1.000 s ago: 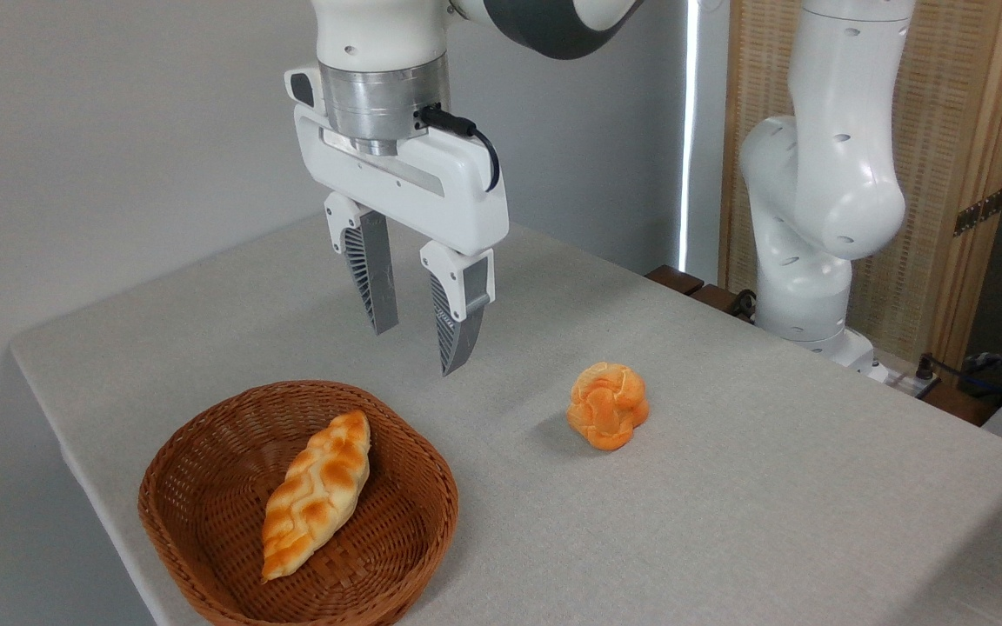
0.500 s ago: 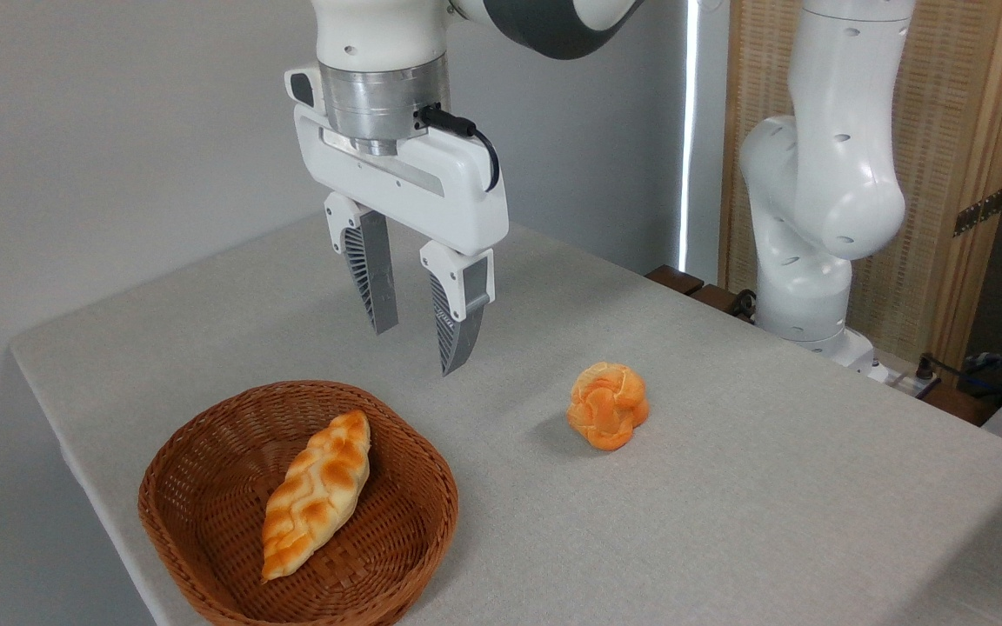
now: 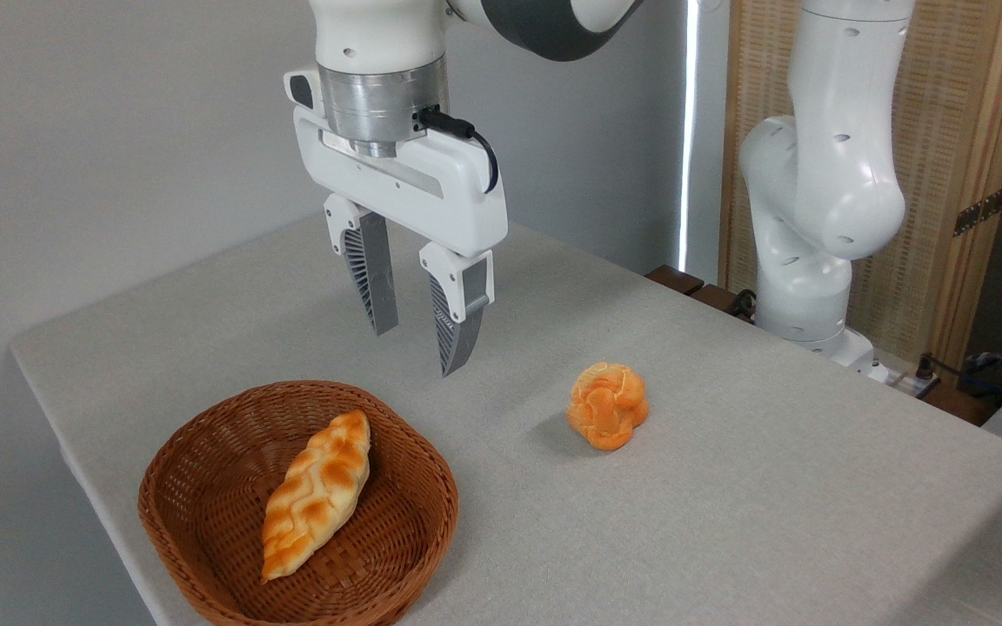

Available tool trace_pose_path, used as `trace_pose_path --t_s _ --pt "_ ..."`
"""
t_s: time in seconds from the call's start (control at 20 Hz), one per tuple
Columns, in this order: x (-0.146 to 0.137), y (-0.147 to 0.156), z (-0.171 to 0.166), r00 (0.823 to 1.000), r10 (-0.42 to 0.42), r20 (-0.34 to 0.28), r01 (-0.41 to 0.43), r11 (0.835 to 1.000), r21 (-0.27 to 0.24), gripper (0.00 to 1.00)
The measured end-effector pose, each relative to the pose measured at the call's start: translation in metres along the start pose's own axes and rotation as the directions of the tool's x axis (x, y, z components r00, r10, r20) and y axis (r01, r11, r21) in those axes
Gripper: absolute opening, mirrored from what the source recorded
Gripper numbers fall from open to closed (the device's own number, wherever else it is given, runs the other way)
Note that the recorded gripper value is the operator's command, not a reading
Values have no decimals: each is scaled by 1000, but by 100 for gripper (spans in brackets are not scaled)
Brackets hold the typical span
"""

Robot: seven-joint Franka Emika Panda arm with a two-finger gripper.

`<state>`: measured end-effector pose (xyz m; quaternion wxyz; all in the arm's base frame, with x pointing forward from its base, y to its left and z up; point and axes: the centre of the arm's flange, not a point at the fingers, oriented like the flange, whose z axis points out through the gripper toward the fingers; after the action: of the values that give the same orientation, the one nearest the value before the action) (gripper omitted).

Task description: Put bread into the basket

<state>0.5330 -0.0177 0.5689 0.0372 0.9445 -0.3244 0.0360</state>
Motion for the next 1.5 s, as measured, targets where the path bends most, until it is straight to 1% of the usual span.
trace_pose_path --t_s 0.2,0.55,0.8,0.95,1.15,1.35,1.5 --pt "1 3 -2 1000 7 -3 -7 1000 0 100" --pt "-3 4 -12 1000 9 -29 -8 1000 6 100" --pt "-9 2 2 995 6 -98 -2 999 35 100" --pt "-21 6 11 995 31 -100 -29 999 21 100" --pt "-41 14 43 995 77 -56 -79 996 -30 100" --pt "-68 9 82 995 100 3 -99 992 -84 100" --pt "-88 4 107 988 131 77 -124 988 -89 100"
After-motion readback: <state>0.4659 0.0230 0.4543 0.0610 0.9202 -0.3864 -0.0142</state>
